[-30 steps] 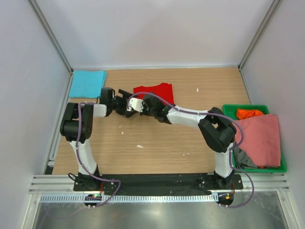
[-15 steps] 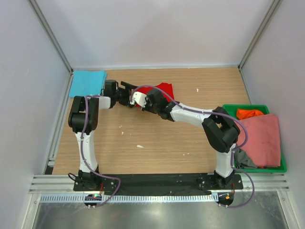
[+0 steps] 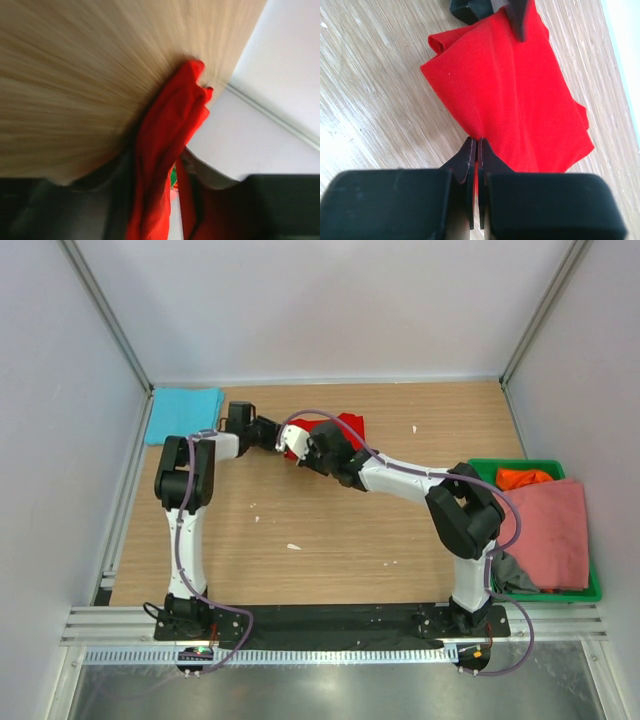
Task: Fold and stack the t-shirts
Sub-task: Neatly place the folded tshirt to the corner
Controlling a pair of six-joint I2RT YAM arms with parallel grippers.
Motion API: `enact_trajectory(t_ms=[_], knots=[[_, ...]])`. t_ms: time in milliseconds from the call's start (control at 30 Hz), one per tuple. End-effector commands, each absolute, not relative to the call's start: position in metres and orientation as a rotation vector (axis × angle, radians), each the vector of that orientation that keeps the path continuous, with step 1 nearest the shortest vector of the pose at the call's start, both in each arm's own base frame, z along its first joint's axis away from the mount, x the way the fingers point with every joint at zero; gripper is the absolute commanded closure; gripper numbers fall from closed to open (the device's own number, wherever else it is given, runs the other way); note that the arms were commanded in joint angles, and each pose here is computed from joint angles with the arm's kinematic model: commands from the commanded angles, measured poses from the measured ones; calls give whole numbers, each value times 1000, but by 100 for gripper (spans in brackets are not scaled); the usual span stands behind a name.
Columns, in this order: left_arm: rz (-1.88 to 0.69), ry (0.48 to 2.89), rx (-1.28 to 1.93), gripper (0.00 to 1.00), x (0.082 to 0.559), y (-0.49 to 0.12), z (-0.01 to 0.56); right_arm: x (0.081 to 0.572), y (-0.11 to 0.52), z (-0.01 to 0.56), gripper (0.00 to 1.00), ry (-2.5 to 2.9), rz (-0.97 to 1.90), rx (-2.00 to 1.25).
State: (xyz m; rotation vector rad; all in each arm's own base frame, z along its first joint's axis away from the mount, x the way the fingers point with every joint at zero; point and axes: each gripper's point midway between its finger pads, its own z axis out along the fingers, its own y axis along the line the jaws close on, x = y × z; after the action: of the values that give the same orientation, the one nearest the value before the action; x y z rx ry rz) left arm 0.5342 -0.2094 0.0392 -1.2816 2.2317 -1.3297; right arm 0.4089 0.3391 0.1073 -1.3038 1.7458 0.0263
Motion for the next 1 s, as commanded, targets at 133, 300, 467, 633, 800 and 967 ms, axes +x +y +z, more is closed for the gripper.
enact_trajectory(t_ms=[133, 300, 467, 633, 800, 967], knots=[[-1154, 2282, -1000, 100, 552, -202, 45, 413, 336, 173, 41, 1774, 99, -1021], [-911, 2347, -735, 100, 559, -185, 74, 385, 282, 178, 0, 1959, 22, -797], [-547, 2465, -415, 100, 550, -151, 102, 330, 216, 182, 0, 2068, -48, -685], [-239, 2452, -246, 100, 553, -107, 129, 291, 188, 184, 0, 2079, 30, -604], [74, 2411, -76, 100, 561, -66, 168, 271, 176, 177, 0, 2086, 63, -602], [310, 2332, 22, 100, 564, -33, 204, 266, 171, 173, 0, 2093, 47, -650]])
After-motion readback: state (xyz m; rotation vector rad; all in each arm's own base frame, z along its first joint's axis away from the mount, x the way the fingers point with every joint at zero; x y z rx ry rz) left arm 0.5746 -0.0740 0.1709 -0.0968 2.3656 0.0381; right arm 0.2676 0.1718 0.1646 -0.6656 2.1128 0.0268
